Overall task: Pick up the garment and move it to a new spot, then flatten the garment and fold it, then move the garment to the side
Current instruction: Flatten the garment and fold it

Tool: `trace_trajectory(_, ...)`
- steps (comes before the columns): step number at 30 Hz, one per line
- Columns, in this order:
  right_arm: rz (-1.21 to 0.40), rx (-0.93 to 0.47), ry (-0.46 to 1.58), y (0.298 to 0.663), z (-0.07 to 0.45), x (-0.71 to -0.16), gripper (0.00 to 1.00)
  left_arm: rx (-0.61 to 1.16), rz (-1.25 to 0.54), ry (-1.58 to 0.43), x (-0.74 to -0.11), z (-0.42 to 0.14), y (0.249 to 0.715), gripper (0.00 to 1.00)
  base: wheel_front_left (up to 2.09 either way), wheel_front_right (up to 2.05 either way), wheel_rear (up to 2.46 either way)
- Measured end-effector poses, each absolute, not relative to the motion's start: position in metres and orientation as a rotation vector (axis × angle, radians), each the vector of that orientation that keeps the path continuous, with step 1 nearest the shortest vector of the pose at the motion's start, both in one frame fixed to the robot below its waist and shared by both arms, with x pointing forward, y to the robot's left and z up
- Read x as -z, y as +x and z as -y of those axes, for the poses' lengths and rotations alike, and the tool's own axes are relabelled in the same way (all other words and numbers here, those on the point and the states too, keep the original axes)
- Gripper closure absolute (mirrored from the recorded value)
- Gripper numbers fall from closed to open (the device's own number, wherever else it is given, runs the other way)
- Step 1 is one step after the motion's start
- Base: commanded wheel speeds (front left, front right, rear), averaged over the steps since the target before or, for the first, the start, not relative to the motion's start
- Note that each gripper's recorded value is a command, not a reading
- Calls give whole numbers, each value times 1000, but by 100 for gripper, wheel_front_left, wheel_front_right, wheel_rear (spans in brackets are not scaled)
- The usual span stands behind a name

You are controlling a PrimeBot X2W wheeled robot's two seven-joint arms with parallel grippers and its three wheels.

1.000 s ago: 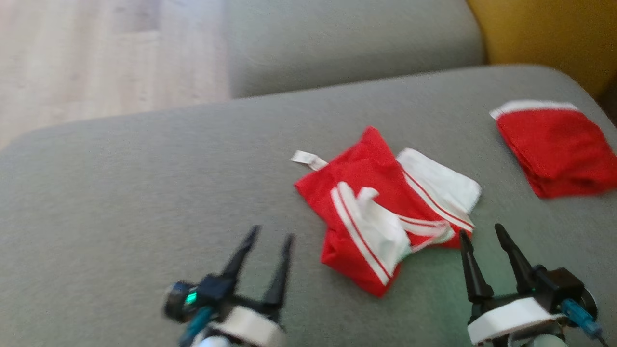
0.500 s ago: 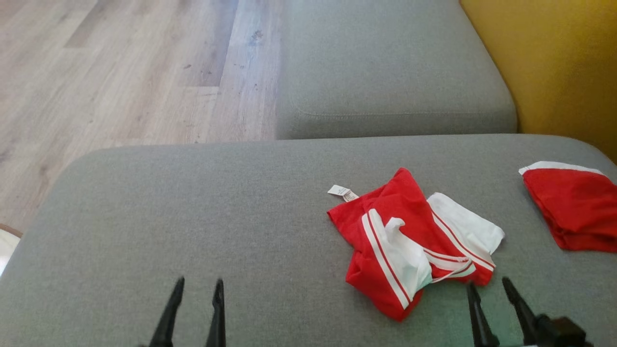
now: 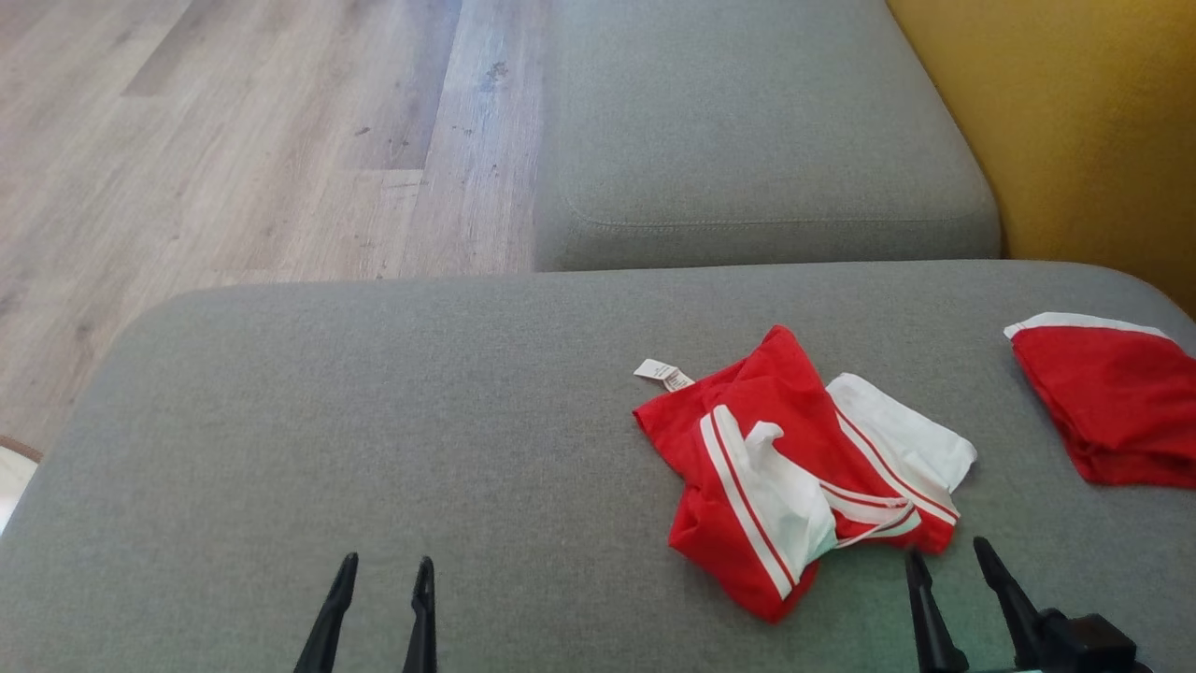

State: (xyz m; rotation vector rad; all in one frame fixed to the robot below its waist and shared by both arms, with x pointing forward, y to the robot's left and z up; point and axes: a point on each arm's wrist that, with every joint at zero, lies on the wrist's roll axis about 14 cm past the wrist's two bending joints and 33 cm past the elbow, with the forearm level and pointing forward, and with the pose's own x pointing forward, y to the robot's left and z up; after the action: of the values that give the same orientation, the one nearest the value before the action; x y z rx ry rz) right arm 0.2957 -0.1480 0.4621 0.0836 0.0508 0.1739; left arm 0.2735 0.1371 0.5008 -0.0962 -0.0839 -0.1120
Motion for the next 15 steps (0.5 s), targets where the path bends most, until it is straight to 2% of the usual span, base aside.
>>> trace_trajectory(15, -61, -195, 74, 299, 144, -460, 0, 110, 64, -96, -495, -137, 273, 0, 0, 0, 0)
